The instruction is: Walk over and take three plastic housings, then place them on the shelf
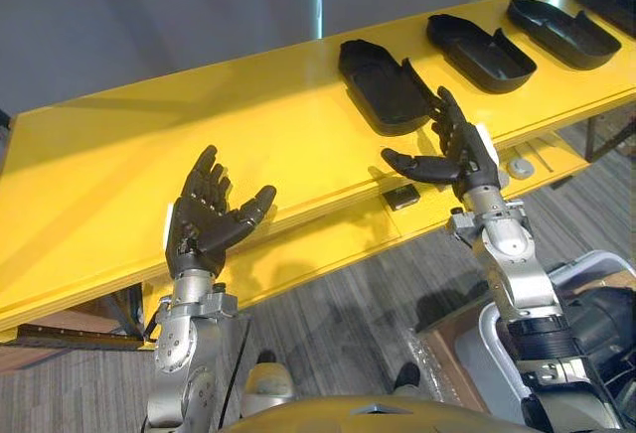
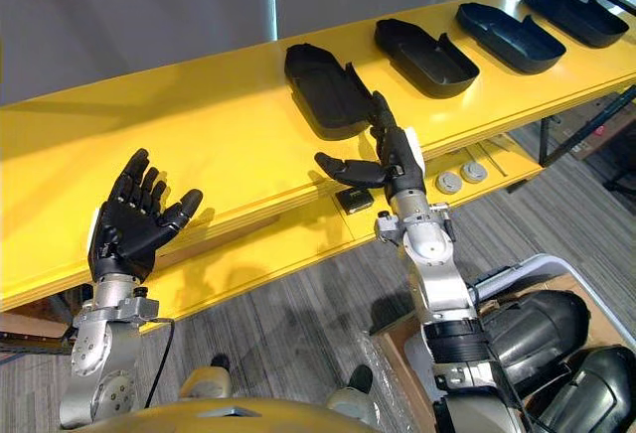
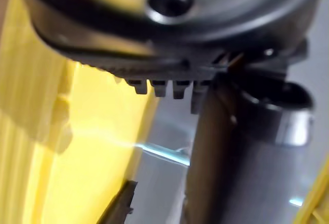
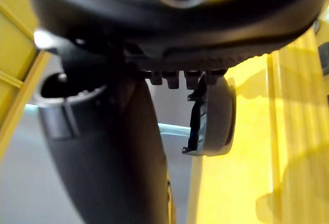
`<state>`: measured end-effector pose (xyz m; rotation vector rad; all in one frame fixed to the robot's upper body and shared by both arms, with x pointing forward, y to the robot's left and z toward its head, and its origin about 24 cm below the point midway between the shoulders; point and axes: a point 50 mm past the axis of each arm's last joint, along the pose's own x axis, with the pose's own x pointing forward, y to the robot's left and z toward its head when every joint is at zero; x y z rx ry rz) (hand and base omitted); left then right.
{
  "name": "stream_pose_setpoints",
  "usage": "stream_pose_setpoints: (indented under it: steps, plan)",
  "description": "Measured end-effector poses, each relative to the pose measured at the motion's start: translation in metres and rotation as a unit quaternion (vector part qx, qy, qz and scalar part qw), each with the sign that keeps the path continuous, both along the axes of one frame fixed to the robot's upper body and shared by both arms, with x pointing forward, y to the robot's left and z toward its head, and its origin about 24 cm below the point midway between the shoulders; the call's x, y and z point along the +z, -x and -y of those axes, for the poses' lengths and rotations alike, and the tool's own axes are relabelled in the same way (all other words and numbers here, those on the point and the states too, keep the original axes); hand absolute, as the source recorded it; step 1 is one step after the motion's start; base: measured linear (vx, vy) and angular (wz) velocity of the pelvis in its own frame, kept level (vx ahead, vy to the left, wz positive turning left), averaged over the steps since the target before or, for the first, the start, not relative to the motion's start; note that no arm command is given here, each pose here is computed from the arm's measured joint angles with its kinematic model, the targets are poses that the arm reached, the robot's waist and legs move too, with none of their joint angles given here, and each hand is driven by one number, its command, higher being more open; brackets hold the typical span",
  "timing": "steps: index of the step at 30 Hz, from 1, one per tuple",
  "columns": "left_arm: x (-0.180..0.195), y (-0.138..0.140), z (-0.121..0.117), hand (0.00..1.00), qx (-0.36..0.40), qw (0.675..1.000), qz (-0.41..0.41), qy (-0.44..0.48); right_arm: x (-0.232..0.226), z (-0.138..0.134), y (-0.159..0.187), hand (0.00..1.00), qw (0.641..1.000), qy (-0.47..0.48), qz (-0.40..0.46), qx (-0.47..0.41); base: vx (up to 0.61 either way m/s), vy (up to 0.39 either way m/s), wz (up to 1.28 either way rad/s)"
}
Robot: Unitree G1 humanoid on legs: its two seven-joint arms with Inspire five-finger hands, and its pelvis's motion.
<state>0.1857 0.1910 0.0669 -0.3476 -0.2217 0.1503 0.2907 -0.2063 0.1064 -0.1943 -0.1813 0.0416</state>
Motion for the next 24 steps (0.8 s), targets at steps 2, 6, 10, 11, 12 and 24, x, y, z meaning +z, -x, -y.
stream_pose_setpoints:
  steps: [2,6,10,11,12,24]
  plan:
    - [0.006,0.001,-0.001,1.00,0.002,1.000,0.018,-0.002,-0.001,0.001,0.001,1.00,1.000,0.001,-0.002,-0.001,0.00,0.000,0.00]
    - [0.015,0.001,-0.001,1.00,0.000,0.999,0.040,-0.007,-0.001,0.001,0.001,1.00,1.000,0.000,-0.002,0.000,0.00,0.000,0.00]
    - [0.017,0.001,-0.003,1.00,-0.003,0.999,0.041,-0.015,-0.001,0.000,0.001,1.00,1.000,0.001,-0.003,0.005,0.00,0.005,0.01]
    - [0.017,0.001,-0.003,1.00,-0.004,0.999,0.041,-0.017,-0.002,0.000,0.001,1.00,1.000,0.001,-0.004,0.006,-0.01,0.017,0.07]
    - [0.017,0.001,-0.003,1.00,-0.005,0.999,0.042,-0.017,-0.001,0.000,0.000,1.00,1.000,0.001,-0.004,0.007,-0.01,0.017,0.07]
    - [0.018,0.000,-0.004,1.00,-0.005,0.999,0.044,-0.018,-0.002,0.006,-0.028,1.00,0.999,-0.010,-0.021,-0.036,-0.01,0.019,0.08]
